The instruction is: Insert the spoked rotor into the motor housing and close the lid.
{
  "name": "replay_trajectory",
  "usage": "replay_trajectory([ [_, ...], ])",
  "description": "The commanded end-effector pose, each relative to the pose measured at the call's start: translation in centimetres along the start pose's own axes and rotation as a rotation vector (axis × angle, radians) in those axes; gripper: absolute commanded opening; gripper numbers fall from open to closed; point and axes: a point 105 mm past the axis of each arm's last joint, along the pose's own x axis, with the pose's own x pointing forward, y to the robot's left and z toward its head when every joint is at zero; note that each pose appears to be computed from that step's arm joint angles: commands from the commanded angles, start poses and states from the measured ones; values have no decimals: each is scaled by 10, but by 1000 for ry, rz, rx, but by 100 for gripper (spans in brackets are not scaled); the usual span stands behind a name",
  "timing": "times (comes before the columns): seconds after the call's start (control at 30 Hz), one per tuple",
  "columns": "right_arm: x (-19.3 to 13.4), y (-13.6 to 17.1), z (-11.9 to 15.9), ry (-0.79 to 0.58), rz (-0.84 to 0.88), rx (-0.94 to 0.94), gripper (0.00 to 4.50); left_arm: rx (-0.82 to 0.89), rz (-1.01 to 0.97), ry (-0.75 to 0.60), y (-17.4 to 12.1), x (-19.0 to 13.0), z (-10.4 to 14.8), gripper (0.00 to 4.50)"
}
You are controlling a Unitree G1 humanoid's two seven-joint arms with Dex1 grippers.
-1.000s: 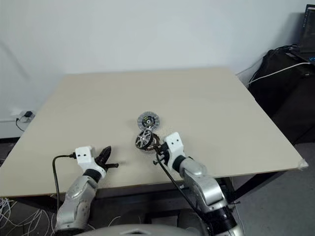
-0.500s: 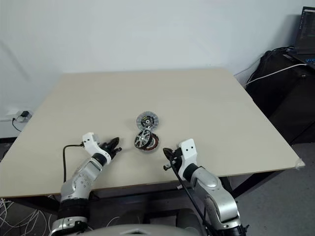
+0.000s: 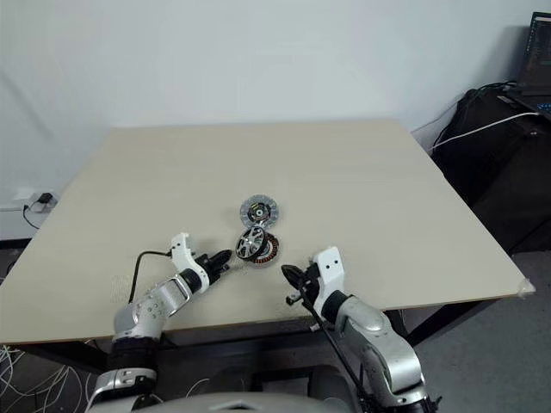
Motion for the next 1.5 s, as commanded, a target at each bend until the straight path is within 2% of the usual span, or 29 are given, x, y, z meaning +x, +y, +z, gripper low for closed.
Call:
replay_trajectory([
  [0.03, -1, 7, 15, -53, 30, -33, 1, 29, -32, -10, -10, 6, 10, 0],
  [0.53, -2, 4, 15, -63, 5, -27, 1, 59, 43, 26, 1, 12, 7, 0],
  [0.87, -1, 2, 14, -57, -2, -25, 1, 42, -75, 23, -20, 15, 6, 0],
  [1.5, -2, 0, 10, -39, -5, -24, 1, 72, -164, -17, -33, 13, 9, 0],
])
